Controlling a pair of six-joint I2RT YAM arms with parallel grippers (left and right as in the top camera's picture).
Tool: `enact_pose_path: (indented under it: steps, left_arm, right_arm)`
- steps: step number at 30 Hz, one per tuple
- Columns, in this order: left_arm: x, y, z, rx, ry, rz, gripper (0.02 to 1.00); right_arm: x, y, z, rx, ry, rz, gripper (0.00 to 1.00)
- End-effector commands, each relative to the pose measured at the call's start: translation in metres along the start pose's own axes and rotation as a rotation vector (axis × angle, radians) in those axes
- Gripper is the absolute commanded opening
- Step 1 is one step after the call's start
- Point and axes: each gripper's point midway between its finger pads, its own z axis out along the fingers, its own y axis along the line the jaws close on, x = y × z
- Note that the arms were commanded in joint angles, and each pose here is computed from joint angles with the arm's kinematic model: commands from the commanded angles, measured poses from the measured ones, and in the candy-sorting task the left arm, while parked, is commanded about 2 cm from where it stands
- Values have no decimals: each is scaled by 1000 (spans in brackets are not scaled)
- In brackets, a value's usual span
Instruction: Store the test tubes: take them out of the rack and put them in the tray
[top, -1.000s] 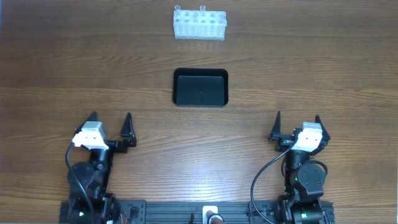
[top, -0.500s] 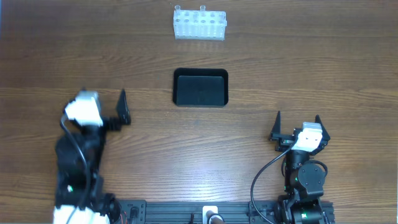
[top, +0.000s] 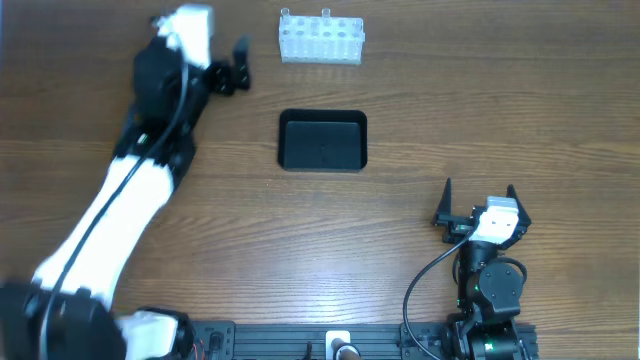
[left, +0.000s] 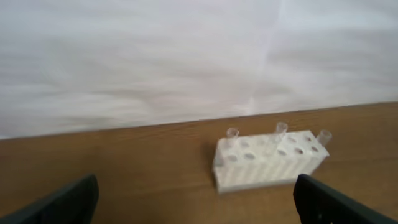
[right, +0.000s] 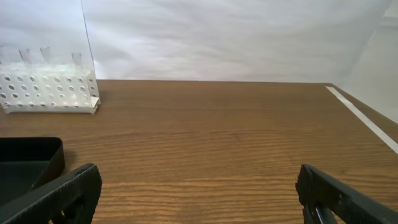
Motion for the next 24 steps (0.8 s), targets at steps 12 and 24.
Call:
enact_pose_path:
  steps: [12,24]
  left_arm:
    - [40,-59,148,98,96,-1,998]
    - [76,-52,188,49,128,-18,998]
  right_arm:
    - [2,0,0,-2,0,-1,991]
    - [2,0,0,-2,0,-1,993]
